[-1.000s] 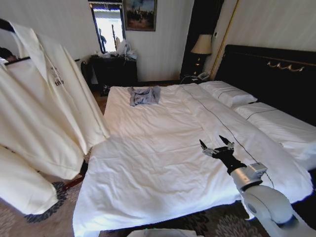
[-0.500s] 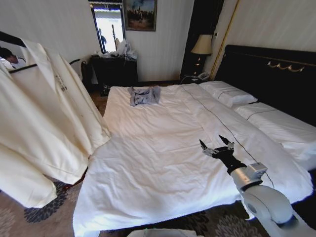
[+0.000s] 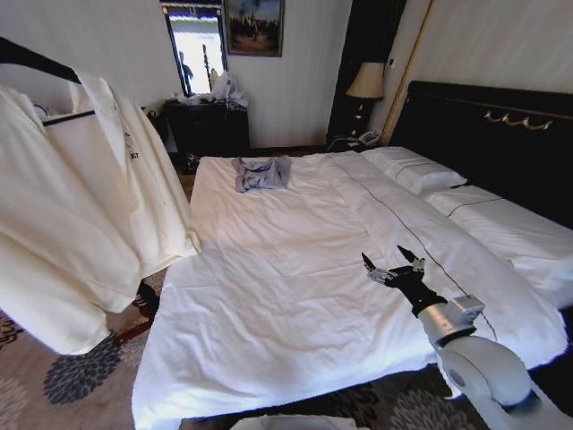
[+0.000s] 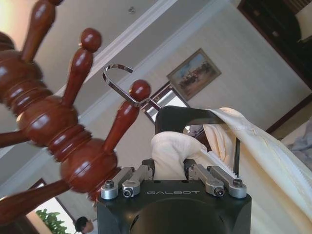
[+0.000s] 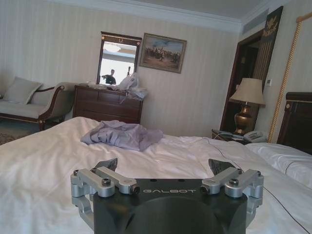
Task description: Pick up the clothes from the bed and hang them on the clothes hanger.
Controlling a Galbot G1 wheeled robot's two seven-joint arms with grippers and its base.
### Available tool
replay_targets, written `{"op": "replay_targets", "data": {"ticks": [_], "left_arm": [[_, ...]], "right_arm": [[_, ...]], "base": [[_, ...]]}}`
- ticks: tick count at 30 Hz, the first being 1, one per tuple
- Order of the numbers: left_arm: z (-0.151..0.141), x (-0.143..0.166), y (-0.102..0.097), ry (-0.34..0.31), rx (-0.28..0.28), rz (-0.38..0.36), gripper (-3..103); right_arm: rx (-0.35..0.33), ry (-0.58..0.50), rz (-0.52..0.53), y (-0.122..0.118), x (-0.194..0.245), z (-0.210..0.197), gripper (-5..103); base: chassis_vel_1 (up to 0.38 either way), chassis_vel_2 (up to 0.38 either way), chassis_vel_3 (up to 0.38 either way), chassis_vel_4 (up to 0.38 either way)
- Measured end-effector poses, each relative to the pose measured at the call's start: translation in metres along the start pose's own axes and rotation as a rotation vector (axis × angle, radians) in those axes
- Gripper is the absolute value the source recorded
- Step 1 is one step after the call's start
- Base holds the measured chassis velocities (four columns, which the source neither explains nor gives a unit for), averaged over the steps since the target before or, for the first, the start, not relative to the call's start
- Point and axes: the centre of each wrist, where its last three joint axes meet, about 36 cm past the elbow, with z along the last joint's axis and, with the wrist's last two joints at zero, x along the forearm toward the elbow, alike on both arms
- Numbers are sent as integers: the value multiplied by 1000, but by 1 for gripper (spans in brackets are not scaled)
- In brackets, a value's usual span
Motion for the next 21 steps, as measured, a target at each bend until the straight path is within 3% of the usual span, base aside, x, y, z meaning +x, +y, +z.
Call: {"op": "replay_targets", "data": {"ticks": [11, 21], "left_arm": [[6, 5, -6, 58, 12, -52, 25], [3, 2, -17, 87, 14, -35, 25]], "right_arm": [[0, 0, 0, 0, 0, 0, 100], [0, 0, 0, 0, 0, 0, 100]], "base": [[0, 0, 0, 0], [0, 0, 0, 0]]}}
